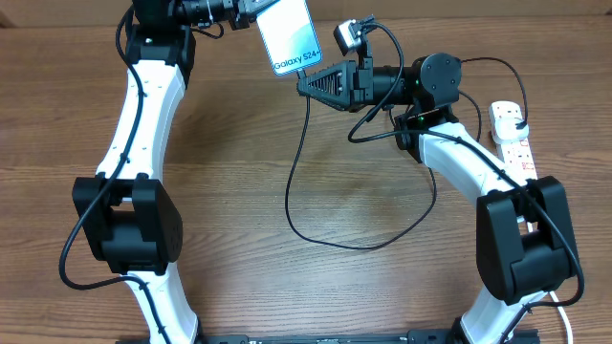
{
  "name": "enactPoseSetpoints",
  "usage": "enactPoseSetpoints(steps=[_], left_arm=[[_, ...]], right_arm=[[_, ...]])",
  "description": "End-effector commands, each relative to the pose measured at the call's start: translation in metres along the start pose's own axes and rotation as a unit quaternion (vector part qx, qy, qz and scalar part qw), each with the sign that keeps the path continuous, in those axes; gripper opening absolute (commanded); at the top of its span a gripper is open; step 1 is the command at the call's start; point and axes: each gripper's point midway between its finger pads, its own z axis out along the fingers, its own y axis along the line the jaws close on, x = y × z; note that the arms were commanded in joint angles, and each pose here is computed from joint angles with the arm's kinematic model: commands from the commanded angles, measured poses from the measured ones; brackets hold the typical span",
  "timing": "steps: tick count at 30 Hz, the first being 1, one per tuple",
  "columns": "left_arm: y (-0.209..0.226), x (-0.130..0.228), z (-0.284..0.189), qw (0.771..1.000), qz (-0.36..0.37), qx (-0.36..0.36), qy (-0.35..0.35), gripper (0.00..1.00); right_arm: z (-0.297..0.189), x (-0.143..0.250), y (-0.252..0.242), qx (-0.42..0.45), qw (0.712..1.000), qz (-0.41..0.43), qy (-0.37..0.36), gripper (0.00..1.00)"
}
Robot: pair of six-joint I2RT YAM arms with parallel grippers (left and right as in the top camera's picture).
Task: Plug charger to phone and switch on socket
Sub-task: 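Push the plug into the phone's port with the right gripper, then open the right gripper and retract it from the phone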
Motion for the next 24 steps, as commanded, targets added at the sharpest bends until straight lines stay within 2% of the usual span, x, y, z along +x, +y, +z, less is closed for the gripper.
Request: enactPoseSetpoints(steps=[1,4,5,6,9,15,20,24], left_arm=[[-0.032,0.044,0.017,0.993,0.028,0.041,0.106,0.04],[-0.031,0.039,0.014,0.994,0.028,0.037,0.096,0.04],[-0.029,0.035,0.011,0.995,0.039,0.034,0.087,0.04],[-0.029,0.033,0.009,0.995,0.043,0.033,0.083,0.04],[-0.023,0.024,-0.004,0.996,0.046,0.024,0.067,0.04],[-0.005,0.010,-0.036,0.999,-0.002,0.000,0.036,0.04],[0.003,0.006,-0.045,1.000,-0.011,-0.010,0.024,0.04],[0.003,0.006,-0.044,1.000,0.006,-0.009,0.024,0.04]], right_arm=[[-0.007,-0.035,0.017,-0.009,0.995,-0.024,-0.092,0.07],[-0.006,-0.030,0.017,-0.008,0.997,-0.025,-0.078,0.58],[-0.006,-0.030,0.017,-0.009,0.997,-0.027,-0.077,0.71],[-0.006,-0.029,0.019,-0.011,0.996,-0.035,-0.076,0.75],[-0.012,-0.031,0.028,-0.020,0.995,-0.062,-0.081,0.82],[-0.037,-0.047,0.023,-0.006,0.993,-0.047,-0.109,0.83],[-0.060,-0.057,-0.029,0.064,0.988,0.046,-0.131,0.83],[-0.070,-0.041,-0.078,0.133,0.980,0.093,-0.119,0.79]])
